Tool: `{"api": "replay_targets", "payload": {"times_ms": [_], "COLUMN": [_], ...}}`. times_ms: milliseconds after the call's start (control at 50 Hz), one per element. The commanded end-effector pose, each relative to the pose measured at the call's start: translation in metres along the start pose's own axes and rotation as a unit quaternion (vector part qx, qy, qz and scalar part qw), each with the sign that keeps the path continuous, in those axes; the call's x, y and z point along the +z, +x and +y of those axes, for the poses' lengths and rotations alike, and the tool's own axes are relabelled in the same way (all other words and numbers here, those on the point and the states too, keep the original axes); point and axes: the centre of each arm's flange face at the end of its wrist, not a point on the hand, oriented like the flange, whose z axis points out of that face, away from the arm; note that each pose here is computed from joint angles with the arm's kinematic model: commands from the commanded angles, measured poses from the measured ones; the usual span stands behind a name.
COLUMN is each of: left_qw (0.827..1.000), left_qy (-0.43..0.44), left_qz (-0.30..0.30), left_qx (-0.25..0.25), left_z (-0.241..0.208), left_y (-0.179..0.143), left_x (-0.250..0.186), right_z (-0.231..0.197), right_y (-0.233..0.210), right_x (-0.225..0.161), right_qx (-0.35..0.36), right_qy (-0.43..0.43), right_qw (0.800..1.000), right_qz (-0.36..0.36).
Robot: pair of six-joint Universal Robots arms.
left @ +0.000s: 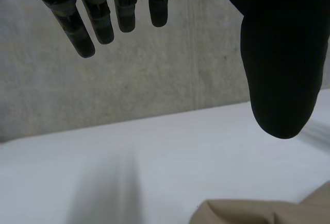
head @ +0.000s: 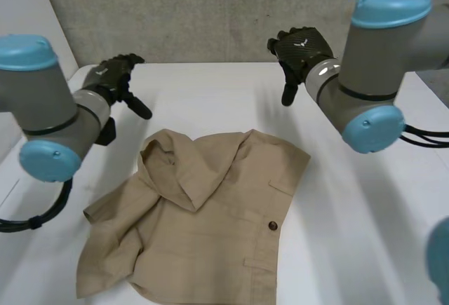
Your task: Fold the shorts.
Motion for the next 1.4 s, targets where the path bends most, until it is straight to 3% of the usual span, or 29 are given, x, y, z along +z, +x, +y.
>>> {"api": "replay_targets", "payload": {"times_ms": [20, 160, 220, 320, 660, 880, 1100, 1400], "left_qw": [1.000, 0.986, 0.974, 0.958, 0.947, 0.948, 0.942, 0.933], "left_qy": [0.002, -0.047, -0.072, -0.112, -0.180, -0.173, -0.181, -0.172], "left_qz": [0.017, 0.097, 0.110, 0.115, 0.099, 0.076, 0.078, 0.069], "left_qx": [0.020, 0.130, 0.186, 0.240, 0.248, 0.255, 0.272, 0.308], "left_z": [-0.023, 0.003, 0.019, 0.040, 0.077, 0.086, 0.093, 0.094], "left_y": [0.001, 0.013, 0.014, 0.010, 0.001, -0.005, -0.007, -0.010], "left_x": [-0.057, -0.119, -0.145, -0.174, -0.221, -0.212, -0.206, -0.199], "right_z": [-0.007, 0.040, 0.054, 0.083, 0.131, 0.127, 0.092, 0.107], "right_y": [-0.003, -0.039, -0.052, -0.071, -0.106, -0.119, -0.102, -0.127], "right_x": [-0.071, -0.122, -0.147, -0.171, -0.210, -0.223, -0.219, -0.236], "right_qx": [0.000, 0.023, 0.036, 0.056, 0.093, 0.085, 0.076, 0.075], "right_qy": [-0.056, -0.142, -0.165, -0.194, -0.171, -0.144, -0.089, -0.124], "right_qw": [0.998, 0.978, 0.966, 0.951, 0.951, 0.947, 0.962, 0.943], "right_qz": [-0.041, -0.152, -0.195, -0.233, -0.242, -0.273, -0.248, -0.300]}}
